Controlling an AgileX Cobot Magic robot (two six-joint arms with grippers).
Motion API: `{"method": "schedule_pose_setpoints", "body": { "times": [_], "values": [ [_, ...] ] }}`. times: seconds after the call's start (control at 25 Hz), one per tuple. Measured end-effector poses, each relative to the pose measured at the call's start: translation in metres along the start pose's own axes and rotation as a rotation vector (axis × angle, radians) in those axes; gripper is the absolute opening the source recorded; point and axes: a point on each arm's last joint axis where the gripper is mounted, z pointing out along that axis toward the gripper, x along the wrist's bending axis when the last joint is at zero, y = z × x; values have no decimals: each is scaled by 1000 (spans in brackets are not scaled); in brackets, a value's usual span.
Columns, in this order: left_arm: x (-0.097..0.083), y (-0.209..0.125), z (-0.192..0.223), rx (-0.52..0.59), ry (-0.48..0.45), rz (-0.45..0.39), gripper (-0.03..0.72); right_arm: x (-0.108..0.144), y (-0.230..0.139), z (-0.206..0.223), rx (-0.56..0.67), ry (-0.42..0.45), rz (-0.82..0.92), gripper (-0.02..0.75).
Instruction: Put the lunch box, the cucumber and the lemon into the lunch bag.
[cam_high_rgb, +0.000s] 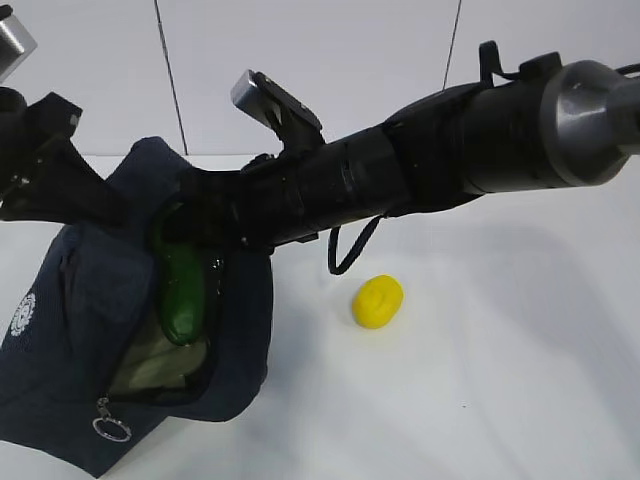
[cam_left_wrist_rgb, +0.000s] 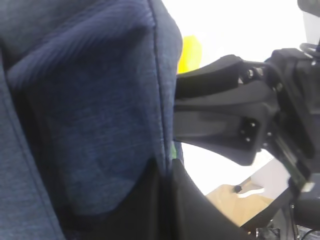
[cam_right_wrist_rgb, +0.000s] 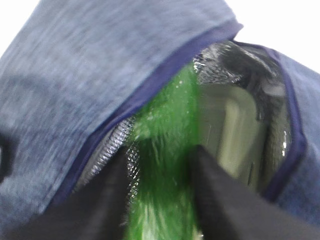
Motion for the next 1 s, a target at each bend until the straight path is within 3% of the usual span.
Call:
{"method": "schedule_pose_setpoints", "body": {
  "times": [0.2, 0.48, 0.8, 1.0],
  "values": [
    [-1, 0, 0, -1, -9, -4, -6, -4, -2, 4, 9, 0, -92, 280],
    [-1, 0, 0, -1, -13, 4, -6, -3, -3, 4, 13, 18, -153, 427],
    [-1, 0, 0, 4, -7, 25, -6, -15, -1, -9, 81, 76, -191, 440],
    [1, -1, 0, 9, 16, 42, -6, -36, 19, -53, 98, 93, -168, 441]
  ]
}}
